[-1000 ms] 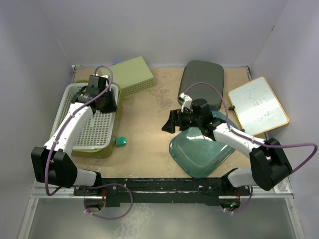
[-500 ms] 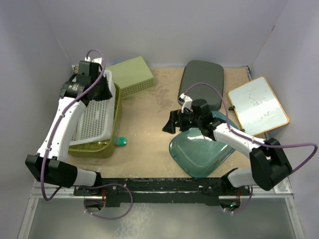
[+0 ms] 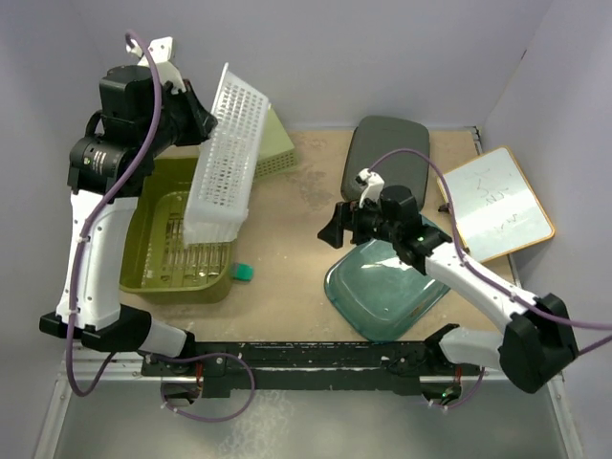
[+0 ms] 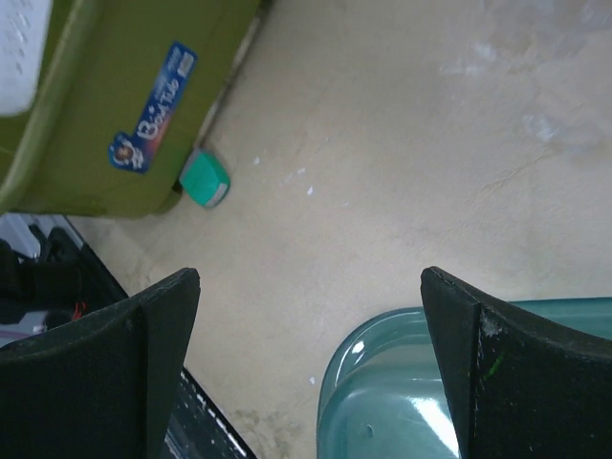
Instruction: Turn the large container upside down
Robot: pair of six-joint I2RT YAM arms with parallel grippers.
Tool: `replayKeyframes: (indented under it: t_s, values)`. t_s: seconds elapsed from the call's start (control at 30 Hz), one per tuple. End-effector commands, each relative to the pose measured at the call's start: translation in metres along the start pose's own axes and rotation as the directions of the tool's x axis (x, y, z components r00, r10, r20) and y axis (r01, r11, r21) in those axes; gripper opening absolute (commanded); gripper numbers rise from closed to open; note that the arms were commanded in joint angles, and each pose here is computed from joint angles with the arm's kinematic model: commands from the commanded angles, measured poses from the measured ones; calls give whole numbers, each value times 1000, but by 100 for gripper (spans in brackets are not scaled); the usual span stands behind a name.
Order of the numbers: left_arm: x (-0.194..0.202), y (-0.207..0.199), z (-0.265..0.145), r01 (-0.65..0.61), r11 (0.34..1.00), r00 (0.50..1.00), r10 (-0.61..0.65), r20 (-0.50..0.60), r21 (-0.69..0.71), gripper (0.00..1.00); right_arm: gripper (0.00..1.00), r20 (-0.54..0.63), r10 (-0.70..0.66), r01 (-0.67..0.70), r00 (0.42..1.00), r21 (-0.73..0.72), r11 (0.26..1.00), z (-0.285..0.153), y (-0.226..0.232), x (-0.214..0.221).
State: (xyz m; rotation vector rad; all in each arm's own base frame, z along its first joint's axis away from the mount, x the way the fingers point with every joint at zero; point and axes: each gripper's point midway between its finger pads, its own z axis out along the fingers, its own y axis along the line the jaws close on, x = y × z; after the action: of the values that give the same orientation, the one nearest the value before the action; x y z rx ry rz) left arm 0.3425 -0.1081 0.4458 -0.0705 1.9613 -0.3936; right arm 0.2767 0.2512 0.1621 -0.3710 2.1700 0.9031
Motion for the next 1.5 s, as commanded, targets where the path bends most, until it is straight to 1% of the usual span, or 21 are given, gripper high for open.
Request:
replayKeyframes:
  t_s: [0.0,0.13,0.23,0.33,0.43,0.53,0.6,0.67,0.77,0.9,1.0,1.07,1.23,1.37,1.4,1.47]
  values:
    - [-36,-44,-2,28,984,993,-47,107,174,0,99,165,-33,18,986,94,995,-28,3,-46]
    - [-47,-75,-3,61,950,985,-106,133,305,0,100,259,-37,-20,965,214,977,-56,-11,-59]
    - [-56,-94,-4,72,924,980,-136,148,377,0,100,323,-56,-41,945,288,957,-77,-20,-67]
    - [-56,-117,-4,99,880,974,-181,134,465,0,100,377,-77,-64,923,348,935,-97,-28,-73]
    - [-36,-142,10,146,833,973,-217,73,534,0,100,421,-89,-101,902,409,907,-113,-39,-76]
    - [-14,-158,24,180,814,972,-234,27,552,0,100,451,-101,-126,887,445,887,-125,-45,-77]
    - [-2,-168,30,214,787,965,-264,2,579,0,100,464,-107,-138,879,463,875,-133,-48,-76]
    - [12,-172,39,241,776,960,-277,-27,583,0,100,476,-113,-149,872,479,865,-139,-51,-76]
    - [33,-171,53,292,760,949,-305,-77,581,0,100,492,-124,-157,862,492,856,-147,-53,-76]
    - [71,-167,70,366,742,929,-324,-177,561,0,100,498,-139,-154,856,504,850,-154,-54,-76]
    - [101,-155,86,415,749,910,-342,-235,517,0,100,491,-143,-156,859,518,841,-155,-57,-74]
    - [114,-146,94,461,730,887,-373,-271,504,0,100,487,-142,-156,862,521,839,-155,-58,-73]
    - [129,-108,113,558,692,830,-464,-310,459,0,100,478,-137,-155,868,522,839,-153,-59,-70]
    - [153,-74,130,577,726,815,-480,-325,373,0,100,474,-133,-155,870,521,840,-152,-59,-69]
    - [159,-66,134,569,743,819,-474,-324,352,0,100,476,-133,-156,869,520,840,-152,-59,-69]
    - [175,-45,142,536,799,834,-448,-323,274,0,100,475,-132,-156,870,520,840,-152,-59,-69]
